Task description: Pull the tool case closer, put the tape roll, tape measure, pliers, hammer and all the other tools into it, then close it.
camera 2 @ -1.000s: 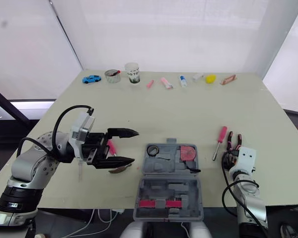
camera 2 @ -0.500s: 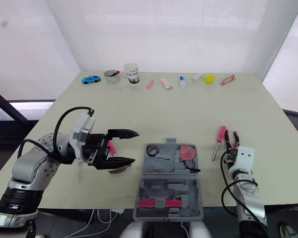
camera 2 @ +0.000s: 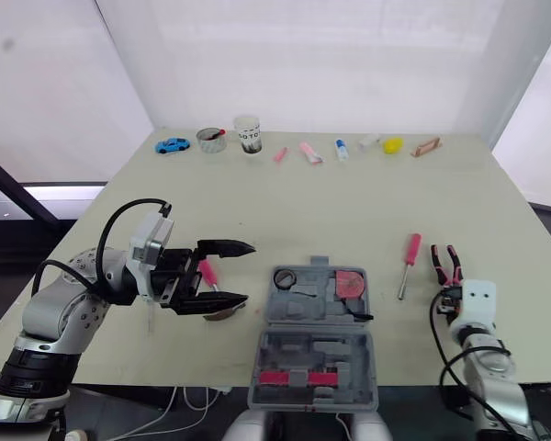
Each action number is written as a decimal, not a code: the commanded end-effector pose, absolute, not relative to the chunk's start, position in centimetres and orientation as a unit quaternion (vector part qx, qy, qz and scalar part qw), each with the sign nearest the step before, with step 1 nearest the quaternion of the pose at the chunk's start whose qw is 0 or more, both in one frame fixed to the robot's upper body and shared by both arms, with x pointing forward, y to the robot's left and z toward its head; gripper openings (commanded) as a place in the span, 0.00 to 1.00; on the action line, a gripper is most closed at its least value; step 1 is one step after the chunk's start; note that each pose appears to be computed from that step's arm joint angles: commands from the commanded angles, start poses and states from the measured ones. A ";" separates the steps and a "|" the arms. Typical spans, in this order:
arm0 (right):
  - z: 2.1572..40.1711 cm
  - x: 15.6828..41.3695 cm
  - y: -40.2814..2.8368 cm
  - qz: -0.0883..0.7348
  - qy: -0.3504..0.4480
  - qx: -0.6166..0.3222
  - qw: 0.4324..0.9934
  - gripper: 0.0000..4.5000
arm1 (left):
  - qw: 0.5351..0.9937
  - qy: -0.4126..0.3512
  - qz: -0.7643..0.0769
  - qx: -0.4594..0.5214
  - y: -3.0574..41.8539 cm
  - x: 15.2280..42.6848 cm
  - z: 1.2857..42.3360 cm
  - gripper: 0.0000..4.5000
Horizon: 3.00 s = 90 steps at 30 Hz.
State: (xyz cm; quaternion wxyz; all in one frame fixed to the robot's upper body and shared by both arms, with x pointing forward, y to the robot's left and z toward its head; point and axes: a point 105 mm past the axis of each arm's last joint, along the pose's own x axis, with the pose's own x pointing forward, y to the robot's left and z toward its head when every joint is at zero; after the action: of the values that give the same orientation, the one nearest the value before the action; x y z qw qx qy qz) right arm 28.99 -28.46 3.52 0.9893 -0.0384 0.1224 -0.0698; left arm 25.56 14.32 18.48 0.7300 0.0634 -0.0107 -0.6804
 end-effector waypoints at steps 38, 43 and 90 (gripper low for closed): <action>12.6 29.4 -8.2 0.608 0.151 -0.349 0.697 0.22 | 0.721 0.022 -0.661 0.206 22.0 26.3 17.6 1.00; 11.2 30.0 -6.8 0.611 0.164 -0.379 0.675 0.22 | 0.717 0.032 -0.661 0.221 22.4 26.1 17.2 1.00; 8.3 31.5 -3.5 0.619 0.075 -0.238 0.745 0.01 | 0.716 0.004 -0.671 0.190 21.6 27.0 16.5 1.00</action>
State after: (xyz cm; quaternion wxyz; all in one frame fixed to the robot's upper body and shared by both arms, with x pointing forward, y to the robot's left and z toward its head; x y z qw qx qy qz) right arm 31.41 -3.88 7.64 0.7444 -0.2338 0.0964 0.6180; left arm 27.43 21.43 15.61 0.7326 0.1804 0.0208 -0.6560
